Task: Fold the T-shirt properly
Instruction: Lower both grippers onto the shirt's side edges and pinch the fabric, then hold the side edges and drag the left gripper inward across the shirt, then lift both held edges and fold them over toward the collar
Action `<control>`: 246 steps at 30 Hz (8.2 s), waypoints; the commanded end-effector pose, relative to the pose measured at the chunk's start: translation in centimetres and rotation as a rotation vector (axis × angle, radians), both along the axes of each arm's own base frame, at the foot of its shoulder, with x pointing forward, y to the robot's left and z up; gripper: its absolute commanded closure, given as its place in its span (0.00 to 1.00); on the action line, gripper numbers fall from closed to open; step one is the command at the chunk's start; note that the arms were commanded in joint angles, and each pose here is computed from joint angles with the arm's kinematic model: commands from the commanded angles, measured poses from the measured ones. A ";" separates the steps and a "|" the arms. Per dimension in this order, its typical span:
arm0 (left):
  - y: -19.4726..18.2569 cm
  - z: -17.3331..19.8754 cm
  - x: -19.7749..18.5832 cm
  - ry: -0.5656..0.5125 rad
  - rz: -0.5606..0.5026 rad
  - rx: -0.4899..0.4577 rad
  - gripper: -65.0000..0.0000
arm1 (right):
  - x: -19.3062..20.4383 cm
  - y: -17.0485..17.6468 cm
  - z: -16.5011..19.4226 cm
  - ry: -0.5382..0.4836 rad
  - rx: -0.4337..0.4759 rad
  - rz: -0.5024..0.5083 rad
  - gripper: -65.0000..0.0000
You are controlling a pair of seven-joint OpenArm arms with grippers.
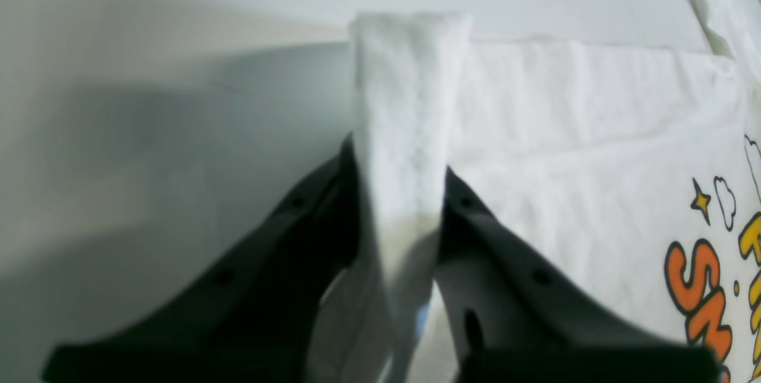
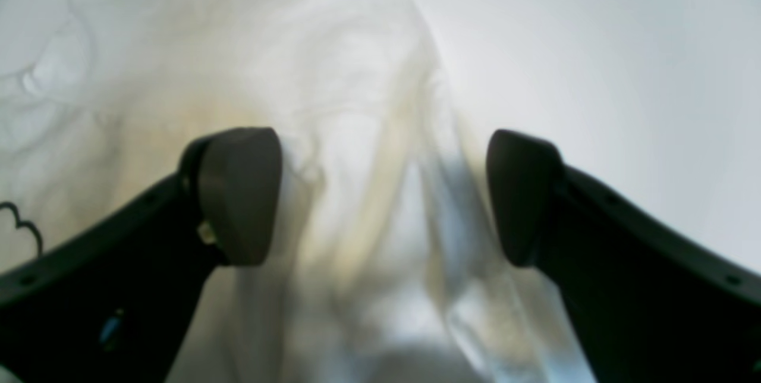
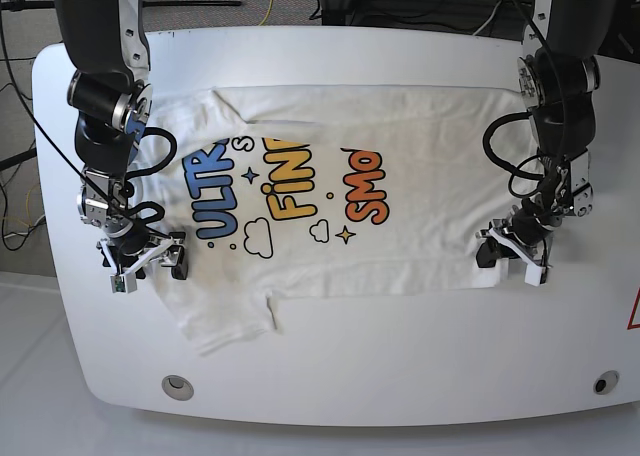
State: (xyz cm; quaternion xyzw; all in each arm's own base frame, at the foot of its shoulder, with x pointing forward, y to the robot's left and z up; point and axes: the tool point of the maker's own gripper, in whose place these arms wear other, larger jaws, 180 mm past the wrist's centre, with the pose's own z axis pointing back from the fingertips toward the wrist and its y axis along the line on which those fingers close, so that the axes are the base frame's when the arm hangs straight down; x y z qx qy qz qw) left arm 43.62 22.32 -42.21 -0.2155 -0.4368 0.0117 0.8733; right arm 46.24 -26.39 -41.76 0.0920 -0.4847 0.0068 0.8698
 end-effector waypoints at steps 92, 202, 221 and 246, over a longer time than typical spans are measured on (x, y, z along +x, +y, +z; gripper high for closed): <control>4.5 6.9 2.0 -0.166 0.058 0.162 0.21 | -5.3 -0.2 7.7 0.005 -0.545 0.095 1.00; -7.3 1.7 2.4 -0.062 -0.137 0.307 0.98 | -4.6 0.6 8.3 -0.019 -0.528 0.094 1.00; -5.1 6.2 4.0 -0.125 -0.122 0.403 0.98 | -3.9 0.7 11.6 -0.102 -0.563 0.077 1.00; -3.3 8.8 5.7 -0.152 -0.103 0.442 0.98 | -5.0 0.2 11.8 -0.105 -0.591 0.071 1.00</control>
